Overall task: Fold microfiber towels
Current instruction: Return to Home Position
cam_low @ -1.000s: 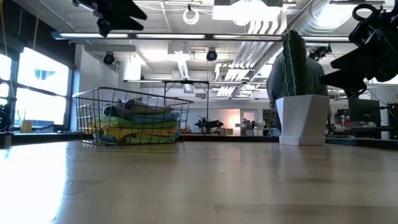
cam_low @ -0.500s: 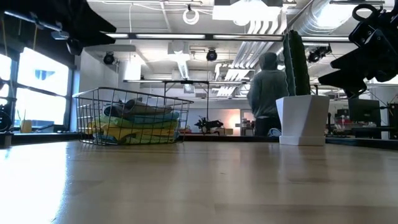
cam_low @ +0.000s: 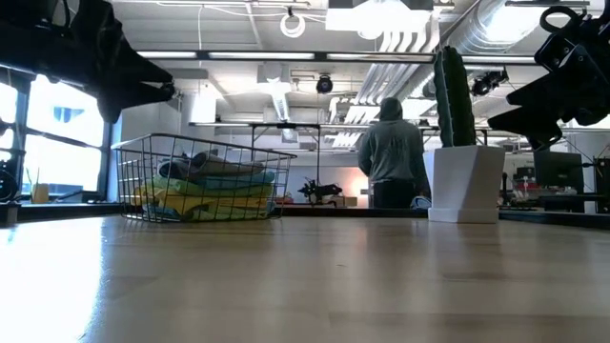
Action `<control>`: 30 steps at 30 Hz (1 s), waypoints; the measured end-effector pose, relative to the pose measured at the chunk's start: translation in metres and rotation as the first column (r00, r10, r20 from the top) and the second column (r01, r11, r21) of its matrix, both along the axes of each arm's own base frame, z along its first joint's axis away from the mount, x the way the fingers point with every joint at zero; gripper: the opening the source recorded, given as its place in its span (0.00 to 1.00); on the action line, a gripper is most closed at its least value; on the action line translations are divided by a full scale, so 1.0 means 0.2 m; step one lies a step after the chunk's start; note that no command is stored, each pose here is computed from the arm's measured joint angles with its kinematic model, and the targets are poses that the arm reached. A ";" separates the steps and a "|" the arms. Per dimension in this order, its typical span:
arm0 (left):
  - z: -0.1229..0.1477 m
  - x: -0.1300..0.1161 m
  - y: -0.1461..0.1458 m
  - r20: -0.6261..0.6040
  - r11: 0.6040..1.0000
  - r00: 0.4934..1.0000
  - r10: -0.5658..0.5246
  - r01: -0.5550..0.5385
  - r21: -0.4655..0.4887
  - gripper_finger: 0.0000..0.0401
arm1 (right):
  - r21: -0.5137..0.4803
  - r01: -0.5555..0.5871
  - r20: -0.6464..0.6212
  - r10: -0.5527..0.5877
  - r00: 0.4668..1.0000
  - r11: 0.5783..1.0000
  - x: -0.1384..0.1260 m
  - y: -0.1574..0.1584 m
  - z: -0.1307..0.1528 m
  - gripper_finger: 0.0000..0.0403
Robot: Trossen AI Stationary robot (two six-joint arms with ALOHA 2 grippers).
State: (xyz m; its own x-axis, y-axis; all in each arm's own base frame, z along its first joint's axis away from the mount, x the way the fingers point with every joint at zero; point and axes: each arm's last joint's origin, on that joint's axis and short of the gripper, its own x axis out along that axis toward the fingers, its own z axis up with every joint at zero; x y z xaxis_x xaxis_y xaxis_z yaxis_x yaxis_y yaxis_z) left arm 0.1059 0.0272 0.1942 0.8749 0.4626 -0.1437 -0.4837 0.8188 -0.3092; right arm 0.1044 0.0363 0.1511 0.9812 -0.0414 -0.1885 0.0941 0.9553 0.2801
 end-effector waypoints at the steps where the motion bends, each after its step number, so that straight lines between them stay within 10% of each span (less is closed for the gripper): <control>1: -0.01 0.00 0.00 -0.008 1.000 1.000 0.000 0.000 -0.001 0.47 | 0.000 0.000 0.000 0.000 1.000 1.000 0.00 0.00 0.00 0.56; 11: -0.05 0.00 -0.01 -0.054 0.993 0.999 0.003 -0.009 -0.116 0.47 | 0.000 0.001 0.000 -0.001 1.000 1.000 0.00 0.00 0.00 0.56; 30: -0.09 -0.08 -0.02 0.184 0.999 0.983 -0.008 0.015 -0.038 0.47 | 0.000 0.000 0.000 0.000 1.000 1.000 0.00 0.00 0.00 0.56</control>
State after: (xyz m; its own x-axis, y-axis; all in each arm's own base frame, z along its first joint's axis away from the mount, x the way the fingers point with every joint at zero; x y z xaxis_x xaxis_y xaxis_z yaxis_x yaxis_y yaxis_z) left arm 0.0902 0.0237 0.1772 0.8932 0.4497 0.0024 -0.4065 0.8096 -0.4234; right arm 0.1044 0.0363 0.1511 0.9812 -0.0417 -0.1884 0.0944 0.9553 0.2801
